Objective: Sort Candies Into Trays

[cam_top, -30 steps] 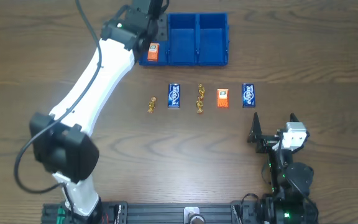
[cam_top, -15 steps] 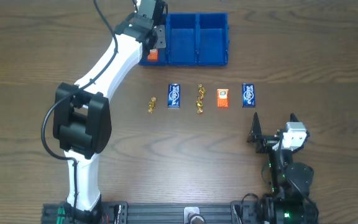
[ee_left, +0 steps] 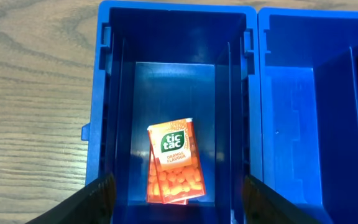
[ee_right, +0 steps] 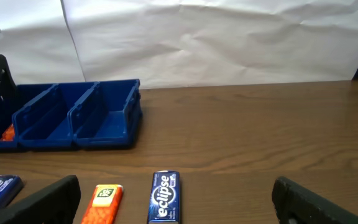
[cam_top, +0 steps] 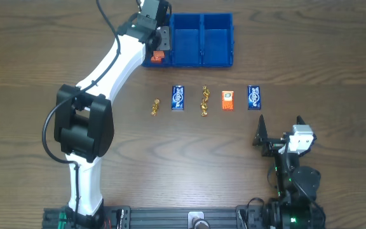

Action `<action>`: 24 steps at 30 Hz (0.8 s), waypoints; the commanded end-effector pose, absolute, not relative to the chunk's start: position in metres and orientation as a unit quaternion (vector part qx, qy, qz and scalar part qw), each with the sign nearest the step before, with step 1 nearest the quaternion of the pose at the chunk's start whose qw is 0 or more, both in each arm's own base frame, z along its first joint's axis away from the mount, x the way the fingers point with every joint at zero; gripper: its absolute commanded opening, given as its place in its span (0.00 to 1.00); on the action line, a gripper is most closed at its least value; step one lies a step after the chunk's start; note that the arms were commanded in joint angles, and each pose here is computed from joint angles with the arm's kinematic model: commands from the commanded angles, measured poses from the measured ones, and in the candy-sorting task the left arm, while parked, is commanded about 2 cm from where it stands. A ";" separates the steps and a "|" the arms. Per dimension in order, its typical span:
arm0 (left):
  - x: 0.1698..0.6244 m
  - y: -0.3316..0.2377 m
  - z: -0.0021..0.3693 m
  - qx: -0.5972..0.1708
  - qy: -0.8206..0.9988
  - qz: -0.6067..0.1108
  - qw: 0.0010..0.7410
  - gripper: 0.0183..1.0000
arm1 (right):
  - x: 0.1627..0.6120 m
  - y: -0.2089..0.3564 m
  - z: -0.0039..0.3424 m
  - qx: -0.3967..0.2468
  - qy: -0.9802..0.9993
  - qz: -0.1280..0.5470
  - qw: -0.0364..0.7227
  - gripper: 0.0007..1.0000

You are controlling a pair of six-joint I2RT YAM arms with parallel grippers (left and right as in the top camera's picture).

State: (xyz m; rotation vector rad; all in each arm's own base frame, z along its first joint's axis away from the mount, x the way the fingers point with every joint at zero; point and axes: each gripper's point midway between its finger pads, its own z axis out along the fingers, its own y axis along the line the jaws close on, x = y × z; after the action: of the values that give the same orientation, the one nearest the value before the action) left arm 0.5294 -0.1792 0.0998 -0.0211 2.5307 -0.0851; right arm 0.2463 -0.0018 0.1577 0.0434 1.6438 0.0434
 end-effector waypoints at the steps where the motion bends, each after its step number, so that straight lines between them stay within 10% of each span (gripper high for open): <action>1: 0.529 -0.184 0.106 -0.001 0.953 -0.045 0.301 0.66 | 0.246 0.000 0.157 0.012 0.733 0.017 0.679 1.00; 12: 0.489 -0.236 0.198 0.005 0.941 -0.038 0.335 0.68 | 0.246 0.000 0.157 0.012 0.733 0.017 0.679 1.00; 24: 0.386 -0.354 0.155 0.028 0.965 -0.075 0.251 0.69 | 0.246 0.000 0.157 0.012 0.733 0.017 0.680 1.00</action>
State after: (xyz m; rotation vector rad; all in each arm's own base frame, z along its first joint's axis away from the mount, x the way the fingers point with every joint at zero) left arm 0.4122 -0.3251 0.1839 0.1269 2.5580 -0.2008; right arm 0.2463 -0.0018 0.1577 0.0434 1.6438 0.0434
